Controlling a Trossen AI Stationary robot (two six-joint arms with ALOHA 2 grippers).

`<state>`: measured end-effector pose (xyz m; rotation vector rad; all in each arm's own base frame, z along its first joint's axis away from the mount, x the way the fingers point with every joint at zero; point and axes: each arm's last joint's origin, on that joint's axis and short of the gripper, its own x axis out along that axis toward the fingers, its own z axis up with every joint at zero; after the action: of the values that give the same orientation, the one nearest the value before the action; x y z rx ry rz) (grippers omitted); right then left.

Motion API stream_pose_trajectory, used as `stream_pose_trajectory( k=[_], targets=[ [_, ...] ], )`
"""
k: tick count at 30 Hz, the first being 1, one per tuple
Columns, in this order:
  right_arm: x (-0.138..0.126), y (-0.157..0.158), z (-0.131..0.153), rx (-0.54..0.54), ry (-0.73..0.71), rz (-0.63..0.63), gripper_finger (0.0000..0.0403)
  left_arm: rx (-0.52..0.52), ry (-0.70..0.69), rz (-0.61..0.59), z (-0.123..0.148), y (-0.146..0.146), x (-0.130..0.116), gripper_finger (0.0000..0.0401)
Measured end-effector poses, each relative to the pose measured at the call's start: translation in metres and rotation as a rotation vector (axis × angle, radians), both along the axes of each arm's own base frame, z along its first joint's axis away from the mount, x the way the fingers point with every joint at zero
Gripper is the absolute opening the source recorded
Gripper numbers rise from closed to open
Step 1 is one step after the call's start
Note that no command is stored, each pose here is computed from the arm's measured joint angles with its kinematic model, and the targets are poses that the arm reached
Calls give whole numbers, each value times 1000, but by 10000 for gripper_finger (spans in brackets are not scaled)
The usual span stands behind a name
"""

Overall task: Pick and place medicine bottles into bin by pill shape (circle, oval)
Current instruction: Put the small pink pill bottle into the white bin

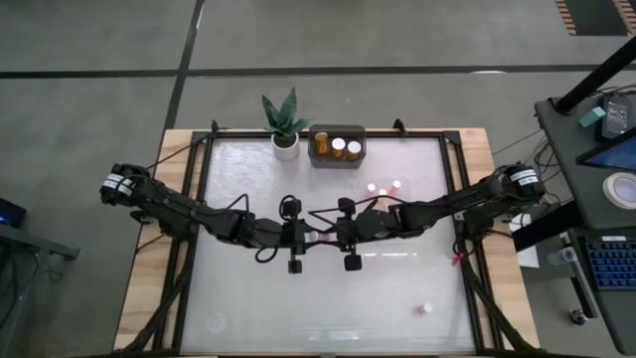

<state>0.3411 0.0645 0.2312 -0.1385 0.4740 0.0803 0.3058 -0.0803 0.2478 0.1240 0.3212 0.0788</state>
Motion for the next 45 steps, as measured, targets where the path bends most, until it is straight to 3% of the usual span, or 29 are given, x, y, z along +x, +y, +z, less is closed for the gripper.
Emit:
stream_pose_trajectory(
  k=[10, 15, 24, 29, 38, 45],
  targets=[
    [-4, -2, -5, 2, 71, -13, 94, 35, 34, -10, -2, 0, -3, 197],
    [-10, -12, -8, -8, 209, -50, 96, 53, 80, -10, 3, 4, -11, 228],
    [-34, -60, -6, -39, 667, -204, 97, 60, 100, 1, 10, 8, -23, 233],
    [-49, -94, -3, -30, 843, -293, 97, 87, 99, 11, 11, 9, -24, 233],
    [-72, -133, -6, -4, 1018, -289, 97, 99, 104, 28, 11, 9, -24, 233],
    [-85, -136, -8, 39, 1136, -244, 97, 103, 106, 35, 11, 10, -24, 233]
  ],
)
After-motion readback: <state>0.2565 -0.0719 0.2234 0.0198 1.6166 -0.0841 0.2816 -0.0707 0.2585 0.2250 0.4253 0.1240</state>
